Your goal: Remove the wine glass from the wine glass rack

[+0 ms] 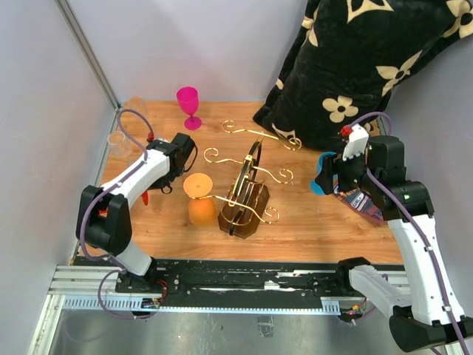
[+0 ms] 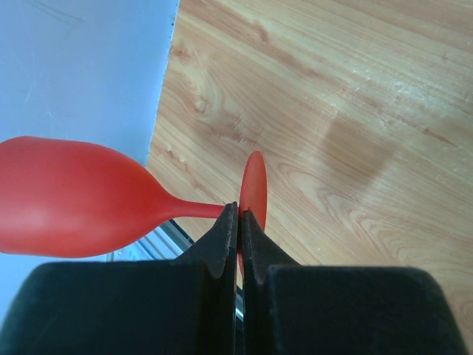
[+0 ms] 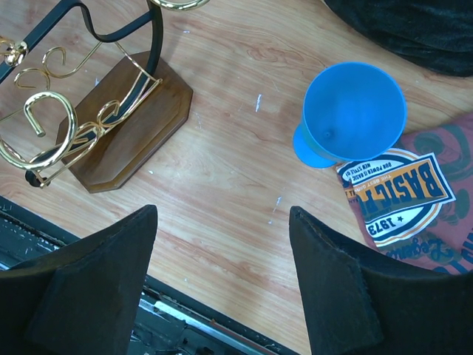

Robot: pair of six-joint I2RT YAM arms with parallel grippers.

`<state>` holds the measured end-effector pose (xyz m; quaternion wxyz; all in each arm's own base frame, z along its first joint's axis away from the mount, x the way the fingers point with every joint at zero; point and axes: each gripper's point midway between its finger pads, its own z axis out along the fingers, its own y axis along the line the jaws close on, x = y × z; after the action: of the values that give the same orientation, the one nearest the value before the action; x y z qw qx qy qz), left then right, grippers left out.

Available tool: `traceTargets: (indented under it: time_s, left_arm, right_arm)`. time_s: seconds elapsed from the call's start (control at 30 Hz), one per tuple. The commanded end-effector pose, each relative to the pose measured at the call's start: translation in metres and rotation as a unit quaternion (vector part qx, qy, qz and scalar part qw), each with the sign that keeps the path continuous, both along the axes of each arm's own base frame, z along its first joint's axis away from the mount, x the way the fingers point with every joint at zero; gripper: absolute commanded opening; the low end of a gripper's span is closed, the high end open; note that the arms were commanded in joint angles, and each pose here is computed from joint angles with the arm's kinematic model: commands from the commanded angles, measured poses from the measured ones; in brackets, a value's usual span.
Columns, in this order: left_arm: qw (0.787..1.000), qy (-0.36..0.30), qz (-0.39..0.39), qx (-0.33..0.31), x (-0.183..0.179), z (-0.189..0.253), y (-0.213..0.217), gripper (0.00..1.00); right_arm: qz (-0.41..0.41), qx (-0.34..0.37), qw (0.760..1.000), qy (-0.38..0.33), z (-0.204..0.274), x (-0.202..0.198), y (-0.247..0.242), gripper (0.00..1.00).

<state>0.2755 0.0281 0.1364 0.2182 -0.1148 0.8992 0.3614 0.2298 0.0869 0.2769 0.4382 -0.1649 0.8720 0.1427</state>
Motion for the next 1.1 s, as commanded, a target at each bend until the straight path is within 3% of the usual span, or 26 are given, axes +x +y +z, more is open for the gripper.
traceTargets:
  time_s: [0.0,0.47,0.87,1.07]
  left_arm:
    - [1.0,-0.002,0.025,0.008,0.004,0.0,0.005,0.01]
    - [0.996,0.07,0.048,0.017,0.014,-0.058,0.019,0.01]
    - [0.995,0.088,0.043,0.003,0.043,-0.095,0.01,0.01]
    - [0.996,0.067,0.044,-0.024,0.056,-0.106,0.001,0.01]
  right_arm:
    - [0.018,0.0,1.0,-0.009,0.001,-0.006,0.004,0.73]
    - [0.026,0.001,1.0,-0.013,0.001,-0.008,0.005,0.73]
    - [0.024,-0.013,1.0,-0.014,0.0,-0.005,0.002,0.73]
    - [0.026,-0.014,0.999,-0.013,0.0,-0.004,0.002,0.73]
